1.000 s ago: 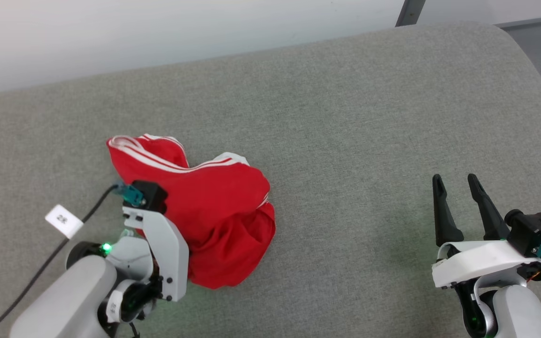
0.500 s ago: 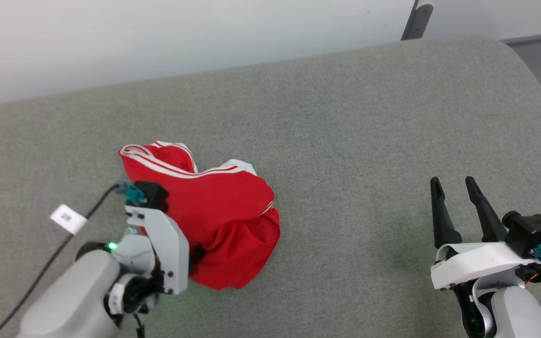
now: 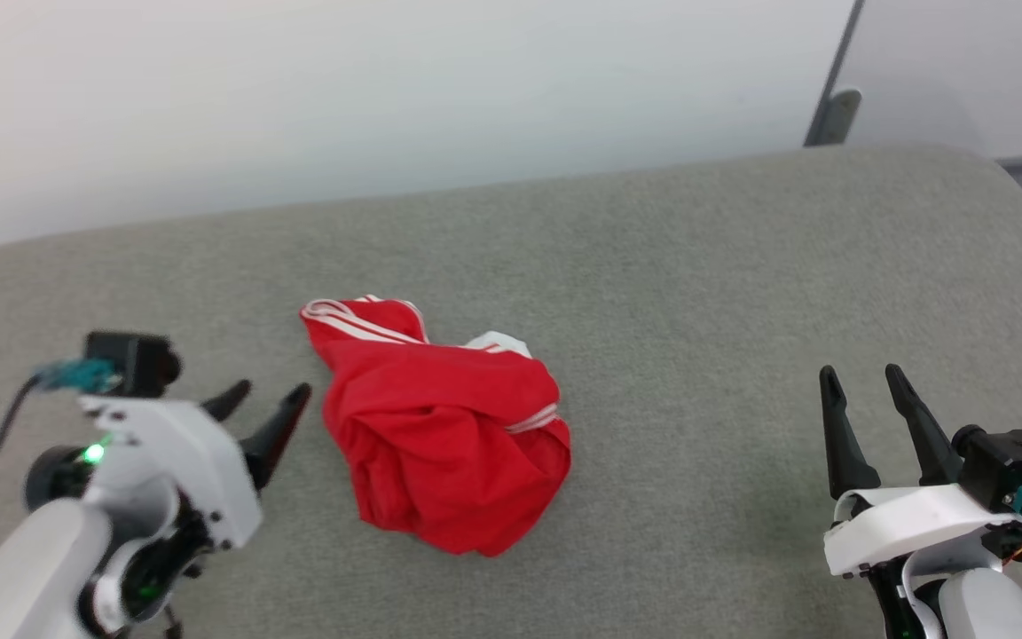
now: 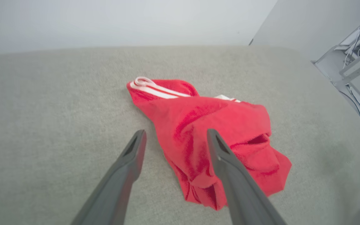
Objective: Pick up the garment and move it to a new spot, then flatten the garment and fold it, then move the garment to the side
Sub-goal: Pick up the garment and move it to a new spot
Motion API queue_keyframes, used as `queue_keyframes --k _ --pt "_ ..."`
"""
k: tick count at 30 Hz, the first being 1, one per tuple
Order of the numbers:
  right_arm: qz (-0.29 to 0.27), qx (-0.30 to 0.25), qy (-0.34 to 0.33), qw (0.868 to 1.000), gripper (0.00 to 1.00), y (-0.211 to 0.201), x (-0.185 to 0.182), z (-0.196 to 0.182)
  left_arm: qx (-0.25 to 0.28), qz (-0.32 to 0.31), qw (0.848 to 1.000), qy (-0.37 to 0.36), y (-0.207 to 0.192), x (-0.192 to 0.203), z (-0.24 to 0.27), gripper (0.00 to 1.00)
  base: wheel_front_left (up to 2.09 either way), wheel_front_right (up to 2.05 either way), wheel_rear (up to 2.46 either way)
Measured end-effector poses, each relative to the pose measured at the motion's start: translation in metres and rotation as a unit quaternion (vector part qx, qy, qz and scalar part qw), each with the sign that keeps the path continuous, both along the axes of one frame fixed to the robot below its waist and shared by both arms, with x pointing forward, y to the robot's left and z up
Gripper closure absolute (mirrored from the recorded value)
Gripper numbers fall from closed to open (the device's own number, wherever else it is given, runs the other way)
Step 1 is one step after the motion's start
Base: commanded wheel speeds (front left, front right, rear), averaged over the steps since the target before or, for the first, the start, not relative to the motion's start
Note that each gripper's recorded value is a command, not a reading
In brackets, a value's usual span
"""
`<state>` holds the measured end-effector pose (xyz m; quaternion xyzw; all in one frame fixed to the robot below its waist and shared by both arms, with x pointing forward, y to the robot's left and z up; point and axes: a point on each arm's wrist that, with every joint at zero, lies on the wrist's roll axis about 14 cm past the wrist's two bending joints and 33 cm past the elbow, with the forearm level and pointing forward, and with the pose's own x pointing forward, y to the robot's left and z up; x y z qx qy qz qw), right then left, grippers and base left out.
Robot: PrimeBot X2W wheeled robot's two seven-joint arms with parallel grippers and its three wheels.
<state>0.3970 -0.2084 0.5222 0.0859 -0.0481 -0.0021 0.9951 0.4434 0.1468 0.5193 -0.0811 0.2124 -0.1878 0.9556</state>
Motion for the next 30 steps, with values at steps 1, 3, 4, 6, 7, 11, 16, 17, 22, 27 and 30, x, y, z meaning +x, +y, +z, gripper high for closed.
queue_keyframes --k 1,3,4,6,7,11,16,17,22,27,30 --pt "0.003 0.000 -0.003 1.000 0.00 0.002 0.000 0.002 -0.001 0.010 1.000 -0.018 0.009 -0.002 0.006 0.00 0.00 0.00 0.00" --pt "0.009 -0.002 -0.003 1.000 0.00 0.006 -0.001 0.003 -0.005 0.032 0.998 -0.044 0.023 -0.009 0.012 0.00 0.00 0.00 0.00" --pt "0.012 -0.003 -0.004 1.000 0.00 0.007 -0.001 0.004 -0.004 0.039 0.997 -0.061 0.029 -0.013 0.016 0.00 0.00 0.00 0.00" --pt "0.019 -0.005 -0.006 1.000 0.00 0.011 0.000 0.006 -0.008 0.056 0.994 -0.094 0.042 -0.020 0.025 0.00 0.00 0.00 0.00" --pt "0.022 -0.006 -0.007 1.000 0.00 0.013 -0.001 0.007 -0.004 0.062 0.992 -0.109 0.048 -0.024 0.028 0.00 0.00 0.00 0.00" --pt "0.037 -0.009 -0.010 0.999 0.00 0.023 -0.001 0.009 -0.005 0.101 0.982 -0.161 0.075 -0.040 0.038 0.00 0.00 0.00 0.00" --pt "0.051 -0.011 -0.014 0.999 0.00 0.032 -0.001 0.012 -0.001 0.148 0.966 -0.211 0.107 -0.063 0.047 0.00 0.00 0.00 0.00" --pt "0.056 -0.014 -0.013 0.998 0.00 0.035 -0.002 0.012 0.002 0.160 0.964 -0.214 0.115 -0.068 0.046 0.00 0.00 0.00 0.00" --pt "0.067 -0.021 -0.019 0.997 0.00 0.040 -0.002 0.015 0.006 0.205 0.953 -0.222 0.146 -0.088 0.041 0.00 0.00 0.00 0.00" --pt "0.075 -0.020 -0.017 0.997 0.00 0.045 -0.003 0.012 0.006 0.238 0.945 -0.226 0.167 -0.104 0.037 0.00 0.00 0.00 0.00" --pt "0.078 -0.020 -0.012 0.997 0.00 0.047 -0.005 0.008 0.009 0.251 0.940 -0.231 0.177 -0.112 0.037 0.00 0.00 0.00 0.00"
